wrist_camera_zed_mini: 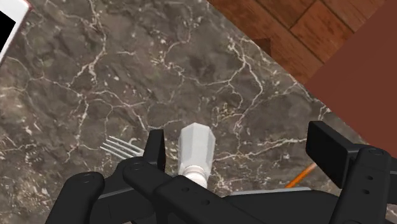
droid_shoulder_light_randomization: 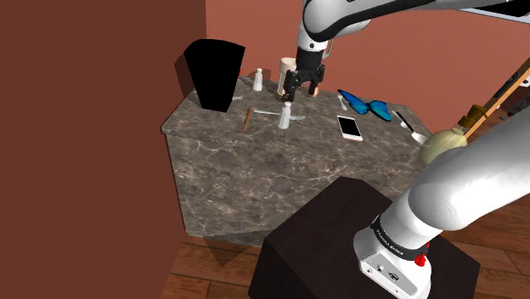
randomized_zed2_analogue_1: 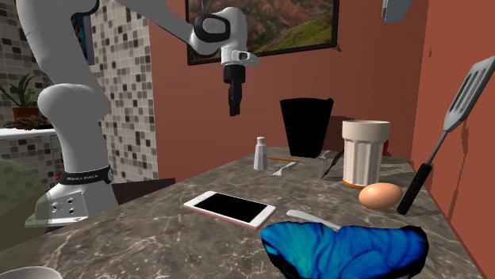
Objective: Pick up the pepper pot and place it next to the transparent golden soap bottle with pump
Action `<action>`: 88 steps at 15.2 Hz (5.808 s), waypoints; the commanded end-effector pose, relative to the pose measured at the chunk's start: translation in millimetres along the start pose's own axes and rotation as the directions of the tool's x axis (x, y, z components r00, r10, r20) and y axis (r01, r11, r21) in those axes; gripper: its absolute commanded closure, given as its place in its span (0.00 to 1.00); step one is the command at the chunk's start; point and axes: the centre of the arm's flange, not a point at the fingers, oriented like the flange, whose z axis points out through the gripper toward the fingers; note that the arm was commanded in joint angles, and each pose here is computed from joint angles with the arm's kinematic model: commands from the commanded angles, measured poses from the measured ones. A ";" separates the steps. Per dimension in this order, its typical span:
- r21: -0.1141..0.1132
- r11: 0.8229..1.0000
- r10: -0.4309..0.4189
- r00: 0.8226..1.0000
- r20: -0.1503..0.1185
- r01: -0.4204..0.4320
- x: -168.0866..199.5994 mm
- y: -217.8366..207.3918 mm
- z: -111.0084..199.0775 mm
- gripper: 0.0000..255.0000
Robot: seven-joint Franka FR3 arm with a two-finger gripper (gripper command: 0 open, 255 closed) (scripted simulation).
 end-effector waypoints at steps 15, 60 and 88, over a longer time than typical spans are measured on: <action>-0.008 0.995 0.098 0.995 -0.029 -0.098 88.4 21.3 104.9 0.00; -0.008 0.995 0.098 0.995 -0.029 -0.098 85.7 34.2 -34.1 1.00; -0.008 0.995 0.098 0.995 -0.029 -0.098 82.9 47.4 -181.3 1.00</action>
